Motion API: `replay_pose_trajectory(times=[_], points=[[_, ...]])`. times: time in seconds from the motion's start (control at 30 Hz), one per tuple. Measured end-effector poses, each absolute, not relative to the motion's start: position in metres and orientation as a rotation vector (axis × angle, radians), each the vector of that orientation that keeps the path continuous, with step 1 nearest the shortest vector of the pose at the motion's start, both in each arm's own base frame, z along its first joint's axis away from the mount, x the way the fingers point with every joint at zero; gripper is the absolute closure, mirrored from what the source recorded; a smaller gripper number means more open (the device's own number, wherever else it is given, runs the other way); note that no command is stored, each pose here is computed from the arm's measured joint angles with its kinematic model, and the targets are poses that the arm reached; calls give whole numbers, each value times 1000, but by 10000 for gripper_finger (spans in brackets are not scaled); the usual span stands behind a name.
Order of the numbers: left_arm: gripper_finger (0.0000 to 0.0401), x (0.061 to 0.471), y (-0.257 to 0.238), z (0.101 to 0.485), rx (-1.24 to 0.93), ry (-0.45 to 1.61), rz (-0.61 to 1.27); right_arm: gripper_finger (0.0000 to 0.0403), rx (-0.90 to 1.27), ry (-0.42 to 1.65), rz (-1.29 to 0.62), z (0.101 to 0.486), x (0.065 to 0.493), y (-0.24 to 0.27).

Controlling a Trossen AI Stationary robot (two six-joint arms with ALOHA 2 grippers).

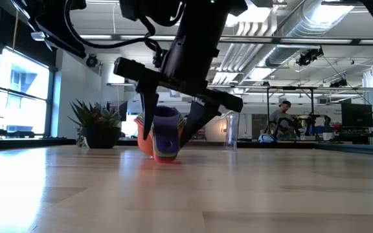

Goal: Nest measuring cups in basket
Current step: Put the nested measuring cups into the transparent bin

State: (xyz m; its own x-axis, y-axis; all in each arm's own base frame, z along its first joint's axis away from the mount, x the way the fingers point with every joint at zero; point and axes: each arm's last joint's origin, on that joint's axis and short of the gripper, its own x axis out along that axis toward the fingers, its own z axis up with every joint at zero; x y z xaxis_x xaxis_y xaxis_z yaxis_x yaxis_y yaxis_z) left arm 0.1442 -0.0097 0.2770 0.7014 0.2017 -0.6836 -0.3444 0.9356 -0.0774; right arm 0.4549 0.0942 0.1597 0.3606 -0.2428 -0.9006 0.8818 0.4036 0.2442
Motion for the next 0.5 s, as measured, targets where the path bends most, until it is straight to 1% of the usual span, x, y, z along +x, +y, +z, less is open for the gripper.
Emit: replay_pose_trajectory(times=[0.4, 0.5], points=[[298, 144, -10, 277, -190, 742, 301, 146, 868, 895, -869, 142, 462, 89], [298, 144, -10, 277, -187, 743, 300, 156, 893, 901, -858, 141, 464, 88]])
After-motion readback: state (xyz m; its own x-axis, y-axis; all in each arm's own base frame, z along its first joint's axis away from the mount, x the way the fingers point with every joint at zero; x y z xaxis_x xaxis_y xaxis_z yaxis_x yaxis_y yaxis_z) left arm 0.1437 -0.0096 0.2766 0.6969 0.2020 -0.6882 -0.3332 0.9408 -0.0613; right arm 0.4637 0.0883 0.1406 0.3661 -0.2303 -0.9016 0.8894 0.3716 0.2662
